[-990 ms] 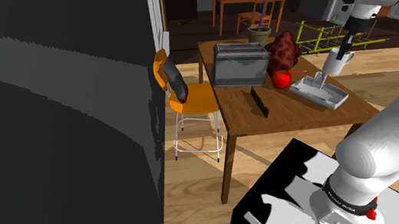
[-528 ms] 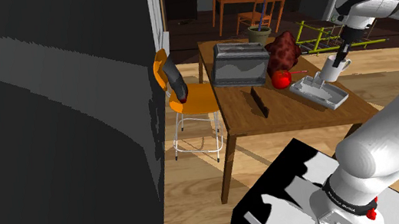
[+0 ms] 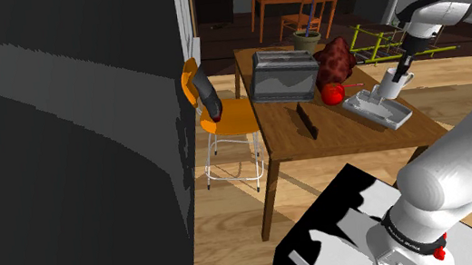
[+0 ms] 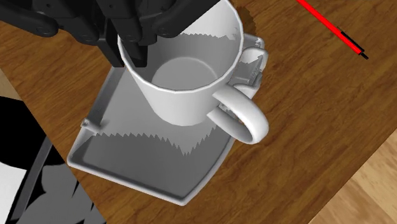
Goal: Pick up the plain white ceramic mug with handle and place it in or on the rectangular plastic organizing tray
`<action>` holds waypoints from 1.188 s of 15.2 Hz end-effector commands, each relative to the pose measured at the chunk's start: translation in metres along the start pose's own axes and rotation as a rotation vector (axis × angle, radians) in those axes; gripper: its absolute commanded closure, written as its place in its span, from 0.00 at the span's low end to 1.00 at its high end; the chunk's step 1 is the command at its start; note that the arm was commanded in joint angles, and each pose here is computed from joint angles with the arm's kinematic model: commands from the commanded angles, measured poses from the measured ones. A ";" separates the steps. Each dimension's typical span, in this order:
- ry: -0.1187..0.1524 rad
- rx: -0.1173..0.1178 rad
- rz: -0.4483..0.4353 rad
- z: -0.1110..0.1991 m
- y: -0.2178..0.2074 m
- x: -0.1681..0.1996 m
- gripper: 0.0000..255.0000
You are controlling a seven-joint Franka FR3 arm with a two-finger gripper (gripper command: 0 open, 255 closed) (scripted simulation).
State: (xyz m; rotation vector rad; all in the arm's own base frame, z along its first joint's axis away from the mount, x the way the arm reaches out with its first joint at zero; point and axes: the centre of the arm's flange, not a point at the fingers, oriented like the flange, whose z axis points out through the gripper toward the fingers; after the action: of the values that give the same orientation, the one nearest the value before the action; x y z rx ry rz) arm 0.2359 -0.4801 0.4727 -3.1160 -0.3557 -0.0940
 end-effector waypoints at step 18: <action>0.000 0.000 0.000 -0.050 0.000 0.000 0.00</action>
State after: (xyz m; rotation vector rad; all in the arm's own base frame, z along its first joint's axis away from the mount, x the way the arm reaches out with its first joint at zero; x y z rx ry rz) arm 0.2330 -0.4806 0.5226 -3.1161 -0.3557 -0.0942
